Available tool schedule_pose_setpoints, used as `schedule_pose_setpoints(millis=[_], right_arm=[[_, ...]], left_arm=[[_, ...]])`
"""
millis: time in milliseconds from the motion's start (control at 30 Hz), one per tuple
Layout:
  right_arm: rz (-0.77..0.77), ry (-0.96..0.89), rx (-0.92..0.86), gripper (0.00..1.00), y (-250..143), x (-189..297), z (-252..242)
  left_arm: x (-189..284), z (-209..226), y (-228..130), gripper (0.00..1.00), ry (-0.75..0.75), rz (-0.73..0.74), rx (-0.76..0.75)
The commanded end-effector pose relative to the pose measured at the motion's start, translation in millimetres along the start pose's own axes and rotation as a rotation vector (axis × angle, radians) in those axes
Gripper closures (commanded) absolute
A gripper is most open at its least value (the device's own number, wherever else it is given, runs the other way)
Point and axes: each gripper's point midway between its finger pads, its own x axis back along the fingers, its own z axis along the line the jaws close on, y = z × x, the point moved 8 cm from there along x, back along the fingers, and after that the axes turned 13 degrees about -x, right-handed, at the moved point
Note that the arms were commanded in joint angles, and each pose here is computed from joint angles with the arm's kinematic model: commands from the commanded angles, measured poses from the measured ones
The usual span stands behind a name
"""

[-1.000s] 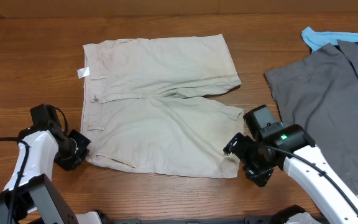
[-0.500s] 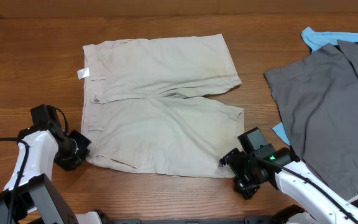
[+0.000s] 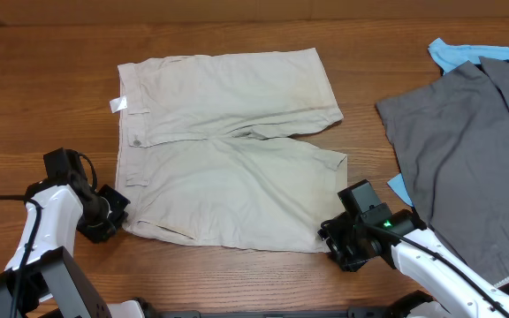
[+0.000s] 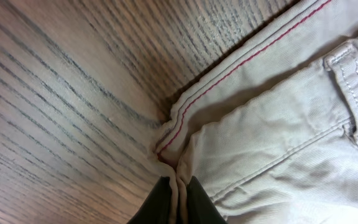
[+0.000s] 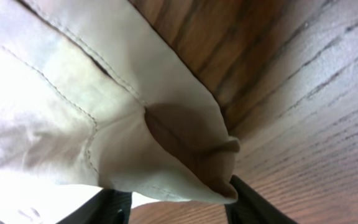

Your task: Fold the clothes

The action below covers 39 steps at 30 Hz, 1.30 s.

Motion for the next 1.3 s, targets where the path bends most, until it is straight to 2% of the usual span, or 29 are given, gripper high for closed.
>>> schedule_pose_setpoints(millis=[0, 500, 700, 833, 867, 933, 1067, 1167, 1267], right_arm=[[-0.023, 0.01, 0.004, 0.51, 2, 0, 1], [-0.045, -0.037, -0.07, 0.54, 11, -6, -2], [-0.027, -0.081, -0.13, 0.69, 18, -11, -5], [-0.018, -0.087, -0.13, 0.87, 19, -13, -5], [-0.008, -0.077, -0.101, 0.93, 18, -13, -3], [0.013, -0.06, -0.042, 0.96, 16, -12, 1], [0.021, -0.017, 0.118, 0.96, 12, -5, 15], [-0.007, 0.026, 0.244, 0.96, 11, 5, 30], [-0.086, 0.035, 0.282, 0.96, 12, 22, 42]], left_arm=[[2, -2, 0, 0.91, -0.007, 0.011, -0.036], [2, 0, -5, 0.9, 0.002, 0.045, -0.068], [3, 1, -9, 0.91, 0.008, 0.066, -0.091], [3, 1, -9, 0.91, 0.007, 0.066, -0.091], [3, 1, -9, 0.96, 0.008, 0.071, -0.09], [3, 2, -11, 0.96, 0.011, 0.084, -0.089], [4, 4, -20, 0.96, 0.015, 0.136, -0.097], [8, -1, -29, 0.96, -0.058, 0.202, -0.197], [17, -4, -35, 0.96, -0.095, 0.26, -0.258]])
